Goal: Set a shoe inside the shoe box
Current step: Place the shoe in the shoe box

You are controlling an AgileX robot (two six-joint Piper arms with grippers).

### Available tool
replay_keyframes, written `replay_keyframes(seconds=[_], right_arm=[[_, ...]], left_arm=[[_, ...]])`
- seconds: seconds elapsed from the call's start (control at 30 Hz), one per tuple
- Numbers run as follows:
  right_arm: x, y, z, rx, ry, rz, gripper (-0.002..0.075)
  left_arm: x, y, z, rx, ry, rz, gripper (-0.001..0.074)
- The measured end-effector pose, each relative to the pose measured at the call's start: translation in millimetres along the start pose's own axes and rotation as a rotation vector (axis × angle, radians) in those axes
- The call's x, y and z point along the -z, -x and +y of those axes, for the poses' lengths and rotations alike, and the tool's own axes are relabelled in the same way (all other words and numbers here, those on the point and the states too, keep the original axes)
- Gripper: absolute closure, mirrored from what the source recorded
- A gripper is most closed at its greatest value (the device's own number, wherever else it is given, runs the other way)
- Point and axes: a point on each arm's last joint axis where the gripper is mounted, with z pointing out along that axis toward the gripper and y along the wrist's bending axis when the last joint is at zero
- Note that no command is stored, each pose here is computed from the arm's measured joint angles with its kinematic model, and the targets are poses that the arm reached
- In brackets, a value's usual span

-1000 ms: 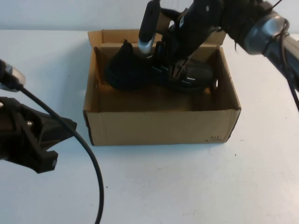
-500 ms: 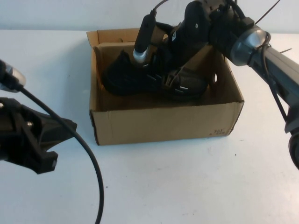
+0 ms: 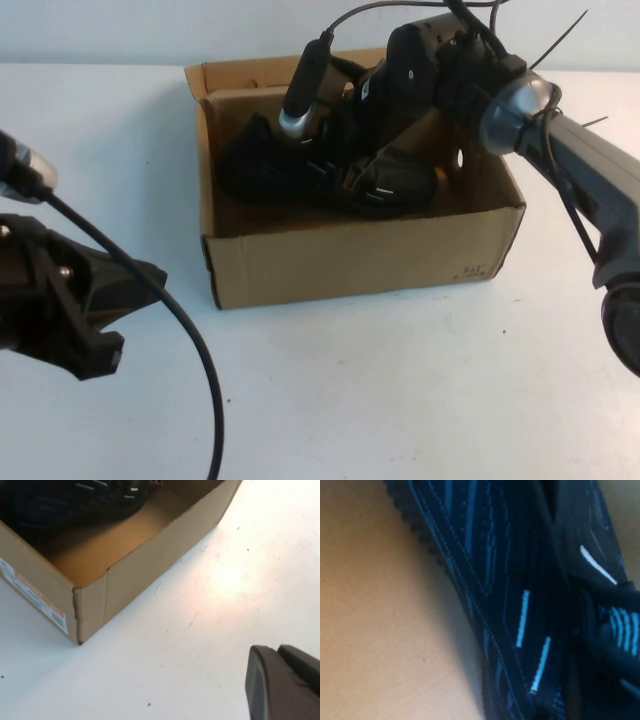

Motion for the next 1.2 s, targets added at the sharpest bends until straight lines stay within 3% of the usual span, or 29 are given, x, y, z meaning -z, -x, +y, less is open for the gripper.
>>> replay_keyframes(seconds=[0.1,0.33,0.57,0.7,0.77,0.87,1.03,1.2], right_arm=[[-3.0,-0.3,0.2,-0.003,-0.003,-0.005,0.0659],[-4.7,0.0,-6.3,-0.089,-0.082,-0.009,0.0431],[6.1,2.8,-11.4,-0.177,-0.121,-0.020,0.0381],[26.6,5.4,-12.8,-0.192,-0.112,-0.002,0.0465],[37.4,4.5,-11.6,-0.197,-0.090,0.032,0.0584],[48.2,0.0,-7.4,-0.206,-0.042,0.108,0.0694],[51.1,-6.8,1.0,-0.248,0.041,0.198,0.0735],[45.1,-7.9,4.5,-0.383,0.126,0.170,0.0741]], left_arm=[[0.0,-0.4,-0.5,0.000,-0.005,0.005,0.0736],[0.0,-0.8,-0.8,0.000,-0.009,0.009,0.0736],[0.0,-0.9,-0.9,-0.004,-0.010,0.009,0.0736],[-0.6,0.1,0.5,-0.028,0.001,0.000,0.0736],[-4.3,0.8,3.7,-0.027,0.011,0.000,0.0736],[-15.3,1.4,11.0,-0.015,0.016,0.010,0.0736],[-44.7,10.0,27.1,-0.015,-0.018,0.006,0.0736],[-75.3,41.1,48.8,-0.021,-0.049,-0.052,0.0736]])
